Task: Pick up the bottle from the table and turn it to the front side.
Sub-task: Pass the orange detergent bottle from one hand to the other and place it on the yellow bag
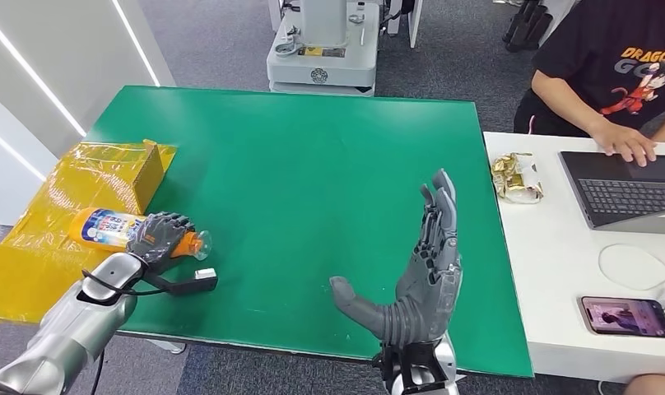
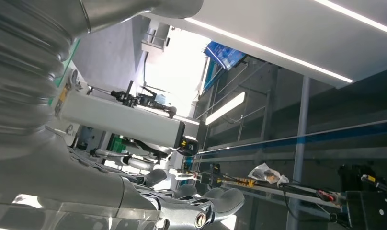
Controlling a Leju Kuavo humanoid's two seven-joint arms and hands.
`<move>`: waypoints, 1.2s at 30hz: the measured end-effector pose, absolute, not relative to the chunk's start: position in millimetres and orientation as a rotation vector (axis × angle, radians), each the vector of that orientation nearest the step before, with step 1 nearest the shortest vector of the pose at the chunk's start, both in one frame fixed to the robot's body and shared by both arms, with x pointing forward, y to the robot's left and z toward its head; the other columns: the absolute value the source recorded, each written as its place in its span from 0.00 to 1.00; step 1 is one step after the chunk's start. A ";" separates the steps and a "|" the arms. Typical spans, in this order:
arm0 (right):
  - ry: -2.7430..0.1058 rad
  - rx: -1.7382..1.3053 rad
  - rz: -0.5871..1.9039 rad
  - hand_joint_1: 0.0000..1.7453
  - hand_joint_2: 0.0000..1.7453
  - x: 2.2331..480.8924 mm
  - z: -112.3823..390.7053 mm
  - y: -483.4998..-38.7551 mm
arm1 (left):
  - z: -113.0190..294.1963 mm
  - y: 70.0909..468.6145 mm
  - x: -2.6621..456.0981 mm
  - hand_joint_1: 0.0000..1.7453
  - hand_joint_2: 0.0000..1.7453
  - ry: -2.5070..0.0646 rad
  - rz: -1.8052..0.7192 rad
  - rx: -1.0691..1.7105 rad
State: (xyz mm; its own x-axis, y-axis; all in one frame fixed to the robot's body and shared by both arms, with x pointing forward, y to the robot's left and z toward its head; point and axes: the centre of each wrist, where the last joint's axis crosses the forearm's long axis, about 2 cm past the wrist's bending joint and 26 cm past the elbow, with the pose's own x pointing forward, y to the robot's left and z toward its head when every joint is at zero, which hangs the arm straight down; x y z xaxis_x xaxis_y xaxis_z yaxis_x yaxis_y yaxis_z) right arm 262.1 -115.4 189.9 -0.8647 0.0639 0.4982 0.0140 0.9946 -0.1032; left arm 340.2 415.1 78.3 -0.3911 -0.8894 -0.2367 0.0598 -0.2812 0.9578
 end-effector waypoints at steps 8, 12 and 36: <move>-2.612 -0.056 0.162 0.00 1.00 265.7 185.5 -108.7 | 81.7 416.7 353.4 0.00 1.00 -1.251 -1.752 1.095; -2.610 -0.055 0.169 0.00 1.00 265.8 185.2 -106.0 | 82.3 414.0 356.3 0.00 1.00 -1.263 -1.739 1.103; -2.589 -0.055 0.207 0.00 1.00 270.3 177.3 -107.2 | 85.6 401.9 331.2 0.00 1.00 -1.447 -1.587 1.538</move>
State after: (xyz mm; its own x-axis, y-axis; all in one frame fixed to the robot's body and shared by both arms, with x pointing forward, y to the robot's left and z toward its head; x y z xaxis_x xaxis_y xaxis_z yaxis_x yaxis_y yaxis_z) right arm 270.3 -107.2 177.3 -0.8549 0.0807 0.5124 -0.0020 0.9873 -0.1587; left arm 331.2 401.9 85.6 -0.2409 -0.8869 -0.3943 -0.3111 -0.3142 0.8969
